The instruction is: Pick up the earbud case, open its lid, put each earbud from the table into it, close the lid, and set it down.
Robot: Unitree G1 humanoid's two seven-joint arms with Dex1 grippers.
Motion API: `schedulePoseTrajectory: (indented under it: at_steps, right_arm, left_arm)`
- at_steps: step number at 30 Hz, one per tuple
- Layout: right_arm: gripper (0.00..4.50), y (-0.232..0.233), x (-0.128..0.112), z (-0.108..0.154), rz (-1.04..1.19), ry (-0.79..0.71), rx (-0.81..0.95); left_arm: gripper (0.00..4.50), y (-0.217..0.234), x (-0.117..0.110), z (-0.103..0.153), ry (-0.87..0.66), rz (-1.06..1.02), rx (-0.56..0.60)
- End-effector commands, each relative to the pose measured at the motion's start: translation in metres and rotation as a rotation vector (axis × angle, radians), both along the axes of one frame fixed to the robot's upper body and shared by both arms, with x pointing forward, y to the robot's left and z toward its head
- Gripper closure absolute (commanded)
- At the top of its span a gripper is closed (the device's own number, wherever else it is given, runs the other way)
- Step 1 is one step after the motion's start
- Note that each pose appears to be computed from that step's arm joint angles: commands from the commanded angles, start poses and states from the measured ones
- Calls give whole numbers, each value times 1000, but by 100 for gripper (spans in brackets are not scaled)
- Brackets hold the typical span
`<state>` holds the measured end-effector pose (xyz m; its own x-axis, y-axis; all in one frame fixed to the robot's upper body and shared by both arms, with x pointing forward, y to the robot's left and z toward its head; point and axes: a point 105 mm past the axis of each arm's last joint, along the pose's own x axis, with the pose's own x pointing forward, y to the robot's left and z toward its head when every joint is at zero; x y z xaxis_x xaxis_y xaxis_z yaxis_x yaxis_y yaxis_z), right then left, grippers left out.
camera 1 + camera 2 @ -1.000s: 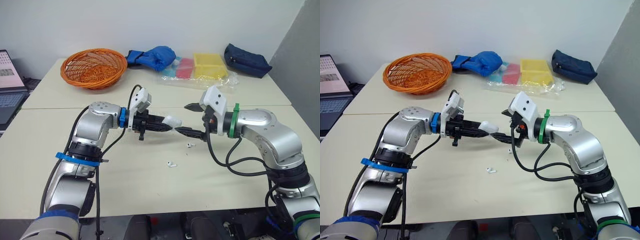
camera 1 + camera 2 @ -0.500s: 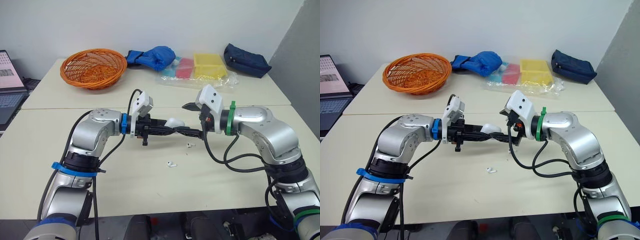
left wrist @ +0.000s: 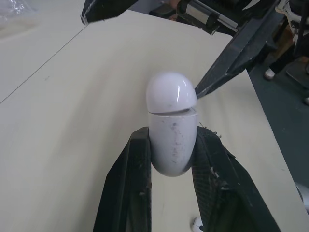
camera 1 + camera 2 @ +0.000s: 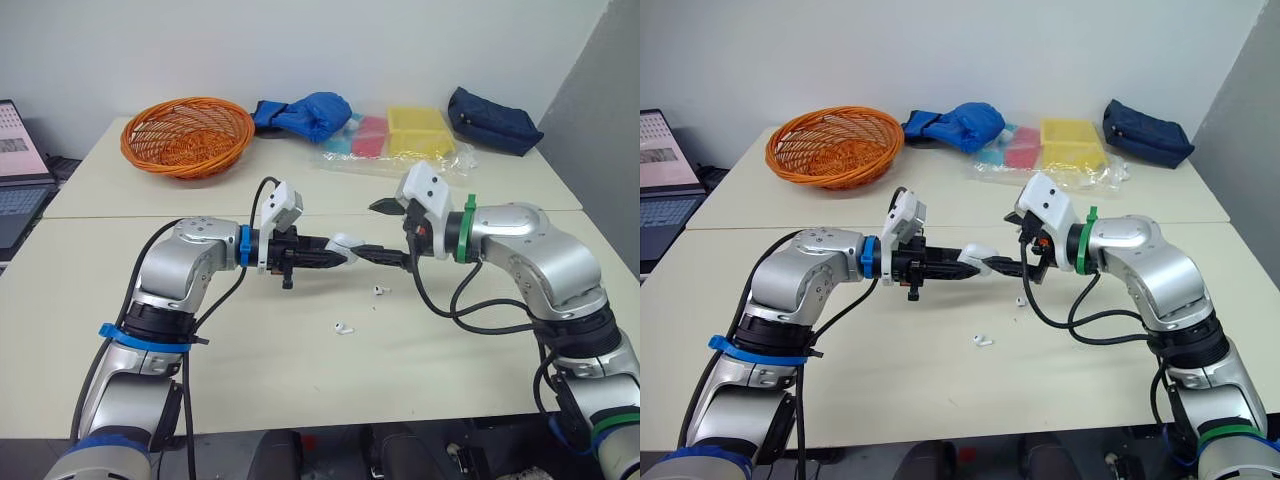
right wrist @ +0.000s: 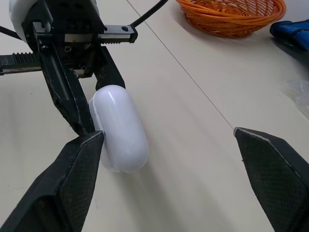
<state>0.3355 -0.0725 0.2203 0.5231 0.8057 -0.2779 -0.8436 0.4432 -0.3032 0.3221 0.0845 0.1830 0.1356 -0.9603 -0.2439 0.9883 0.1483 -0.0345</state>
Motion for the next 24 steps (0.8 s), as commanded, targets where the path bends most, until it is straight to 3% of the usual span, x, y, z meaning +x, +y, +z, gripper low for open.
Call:
schedulePoseTrajectory:
  at_steps: [1, 8, 16, 19, 24]
  right_arm:
    - [2, -6, 2, 22, -26, -73, 18]
    - [2, -5, -4, 29, 4, -58, 36]
    - [2, -13, -19, 44, 80, 18, 147]
    - [2, -26, -21, 35, 67, 41, 119]
    - [2, -25, -35, 7, 161, 194, 94]
  left_arm:
    - [375, -7, -5, 12, -47, -52, -19]
    - [375, -5, 0, 14, -85, -24, -49]
    - [375, 11, 35, 26, -312, 269, -253]
    - [375, 23, 39, 24, -390, 376, -286]
    - [375, 42, 40, 21, -290, 498, -443]
